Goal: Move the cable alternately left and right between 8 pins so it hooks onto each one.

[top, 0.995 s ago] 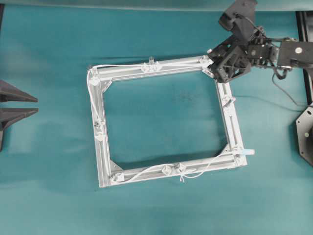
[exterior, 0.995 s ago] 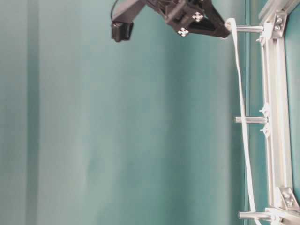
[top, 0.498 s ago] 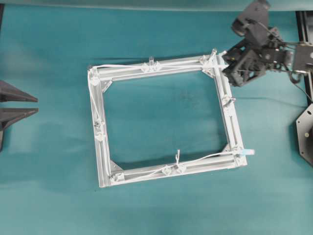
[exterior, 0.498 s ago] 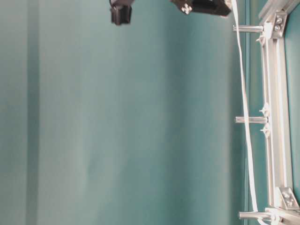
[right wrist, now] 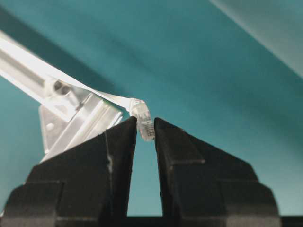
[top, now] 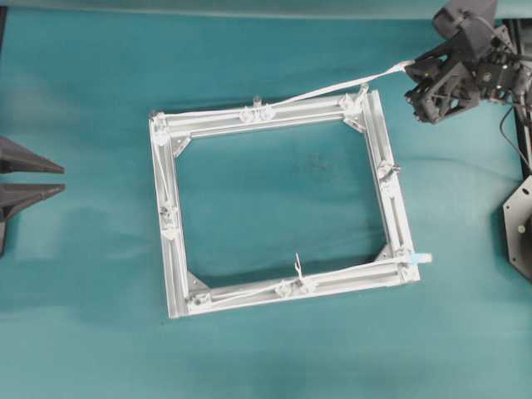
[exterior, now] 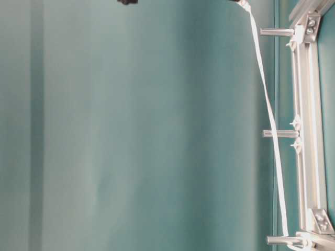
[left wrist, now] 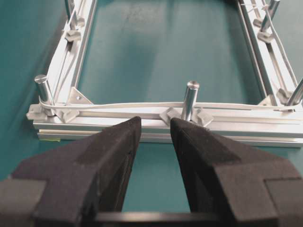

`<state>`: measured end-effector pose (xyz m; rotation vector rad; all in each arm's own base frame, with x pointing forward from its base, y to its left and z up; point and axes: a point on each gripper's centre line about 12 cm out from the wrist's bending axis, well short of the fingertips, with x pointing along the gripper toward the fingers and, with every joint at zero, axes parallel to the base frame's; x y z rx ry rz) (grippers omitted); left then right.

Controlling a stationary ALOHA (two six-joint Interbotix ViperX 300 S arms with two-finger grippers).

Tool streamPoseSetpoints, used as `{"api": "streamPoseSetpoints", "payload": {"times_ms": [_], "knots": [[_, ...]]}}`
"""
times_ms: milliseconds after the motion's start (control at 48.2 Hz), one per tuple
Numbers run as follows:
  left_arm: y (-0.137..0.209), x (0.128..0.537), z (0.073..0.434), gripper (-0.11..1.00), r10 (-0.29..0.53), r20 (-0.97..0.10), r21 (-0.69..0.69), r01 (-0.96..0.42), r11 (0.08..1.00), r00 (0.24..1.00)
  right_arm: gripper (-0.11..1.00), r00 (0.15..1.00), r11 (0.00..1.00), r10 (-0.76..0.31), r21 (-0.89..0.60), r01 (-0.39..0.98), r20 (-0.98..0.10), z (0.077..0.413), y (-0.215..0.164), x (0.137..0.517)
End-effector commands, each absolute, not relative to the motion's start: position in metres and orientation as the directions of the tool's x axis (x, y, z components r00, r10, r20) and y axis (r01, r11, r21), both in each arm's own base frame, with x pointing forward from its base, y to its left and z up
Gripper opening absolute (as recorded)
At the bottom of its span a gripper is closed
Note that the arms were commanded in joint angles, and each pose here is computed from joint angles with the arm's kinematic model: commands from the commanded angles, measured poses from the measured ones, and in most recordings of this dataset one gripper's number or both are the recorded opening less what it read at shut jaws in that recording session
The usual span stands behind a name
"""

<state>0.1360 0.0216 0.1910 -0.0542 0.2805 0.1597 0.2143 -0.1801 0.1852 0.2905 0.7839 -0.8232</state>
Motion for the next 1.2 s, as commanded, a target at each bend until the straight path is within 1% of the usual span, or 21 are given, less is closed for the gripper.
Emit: {"api": "streamPoseSetpoints", "payload": {"times_ms": [0, 228, 290, 373, 601, 726, 808, 954, 1182], "knots": [[0.022, 0.138, 0.197, 0.44, 0.150, -0.268, -0.028, -0.163, 0.986, 0.952, 0.16, 0.428, 0.664, -0.567, -0.084, 0.743, -0.704, 0.192, -0.193, 0.224], [0.022, 0.138, 0.197, 0.44, 0.150, -0.268, -0.028, -0.163, 0.986, 0.952, 0.16, 0.447, 0.680, -0.570, -0.091, 0.728, -0.690, 0.194, -0.211, 0.246], [0.022, 0.138, 0.197, 0.44, 0.150, -0.268, -0.028, -0.163, 0.986, 0.952, 0.12, 0.445, 0.681, -0.564, -0.087, 0.727, -0.696, 0.190, -0.213, 0.249], [0.022, 0.138, 0.197, 0.44, 0.149, -0.268, -0.028, -0.162, 0.986, 0.952, 0.12, 0.440, 0.682, -0.551, -0.079, 0.727, -0.709, 0.182, -0.212, 0.249], [0.022, 0.138, 0.197, 0.44, 0.150, -0.268, -0.030, -0.164, 0.986, 0.952, 0.12, 0.451, 0.667, -0.510, -0.006, 0.745, -0.733, 0.163, -0.196, 0.236], [0.022, 0.138, 0.197, 0.44, 0.148, -0.268, -0.030, -0.162, 0.986, 0.952, 0.12, 0.481, 0.662, -0.485, 0.053, 0.747, -0.731, 0.158, -0.183, 0.233], [0.022, 0.138, 0.197, 0.44, 0.149, -0.268, -0.028, -0.162, 0.986, 0.952, 0.12, 0.507, 0.665, -0.466, 0.092, 0.742, -0.725, 0.157, -0.172, 0.234], [0.022, 0.138, 0.197, 0.44, 0.150, -0.268, -0.028, -0.163, 0.986, 0.952, 0.12, 0.551, 0.697, -0.444, 0.114, 0.708, -0.707, 0.163, -0.158, 0.241], [0.022, 0.138, 0.197, 0.44, 0.148, -0.268, -0.030, -0.162, 0.986, 0.952, 0.12, 0.581, 0.729, -0.402, 0.136, 0.671, -0.707, 0.163, -0.139, 0.247]]}}
